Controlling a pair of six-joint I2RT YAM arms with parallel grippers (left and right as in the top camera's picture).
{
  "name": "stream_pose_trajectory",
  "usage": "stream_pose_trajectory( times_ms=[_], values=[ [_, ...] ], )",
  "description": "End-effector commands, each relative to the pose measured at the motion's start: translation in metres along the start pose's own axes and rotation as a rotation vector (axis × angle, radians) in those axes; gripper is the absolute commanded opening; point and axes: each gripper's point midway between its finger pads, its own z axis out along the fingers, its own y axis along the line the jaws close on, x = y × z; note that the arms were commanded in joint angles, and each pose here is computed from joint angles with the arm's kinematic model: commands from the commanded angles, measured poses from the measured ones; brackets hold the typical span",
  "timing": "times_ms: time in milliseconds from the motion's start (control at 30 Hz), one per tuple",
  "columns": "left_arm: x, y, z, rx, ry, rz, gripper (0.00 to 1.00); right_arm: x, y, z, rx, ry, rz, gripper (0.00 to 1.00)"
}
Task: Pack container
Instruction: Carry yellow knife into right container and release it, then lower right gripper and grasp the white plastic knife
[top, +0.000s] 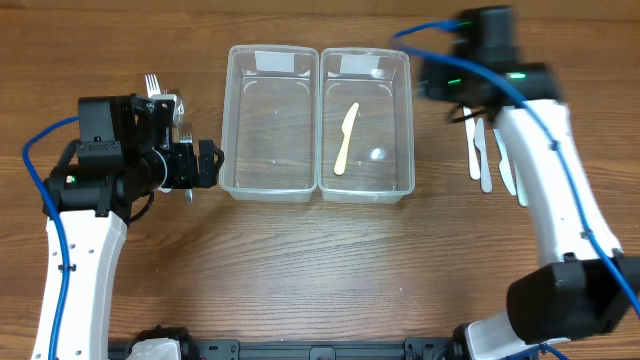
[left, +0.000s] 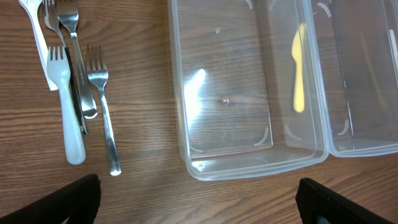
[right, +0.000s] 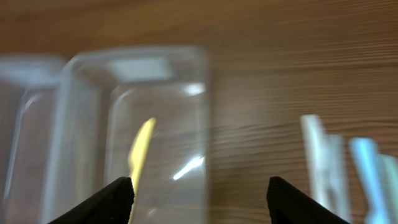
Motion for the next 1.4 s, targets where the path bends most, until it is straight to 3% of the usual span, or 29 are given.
stream_pose_trajectory(
  times_ms=[0, 133, 267, 567, 667, 733, 1133, 1367],
  values=[
    [-0.007, -0.002, -0.003, 0.001, -0.015, 0.026, 1.0, 0.003, -0.062, 0.019, 0.095, 0.034, 0.104, 0.72],
    [-0.007, -0.002, -0.003, 0.001, -0.015, 0.026, 1.0, 0.021, -0.099, 0.048, 0.129, 0.119, 0.174, 0.78],
    [-0.007, -0.002, -0.003, 0.001, -0.015, 0.026, 1.0, 0.046, -0.118, 0.08, 0.151, 0.226, 0.171, 0.78],
    [-0.007, -0.002, -0.003, 0.001, -0.015, 0.026, 1.0, 0.109, -0.127, 0.13, 0.169, 0.457, 0.175, 0.5],
    [-0.007, -0.002, -0.003, 0.001, -0.015, 0.026, 1.0, 0.123, -0.129, 0.142, 0.172, 0.507, 0.179, 0.49],
    [-0.007, -0.002, -0.003, 0.001, -0.015, 0.026, 1.0, 0.132, -0.13, 0.147, 0.173, 0.535, 0.182, 0.42],
    [-0.007, -0.002, -0.003, 0.001, -0.015, 0.026, 1.0, 0.142, -0.132, 0.16, 0.175, 0.562, 0.183, 0.41],
    [-0.007, -0.002, -0.003, 0.001, -0.015, 0.026, 1.0, 0.161, -0.131, 0.167, 0.178, 0.627, 0.183, 0.29]
  ],
)
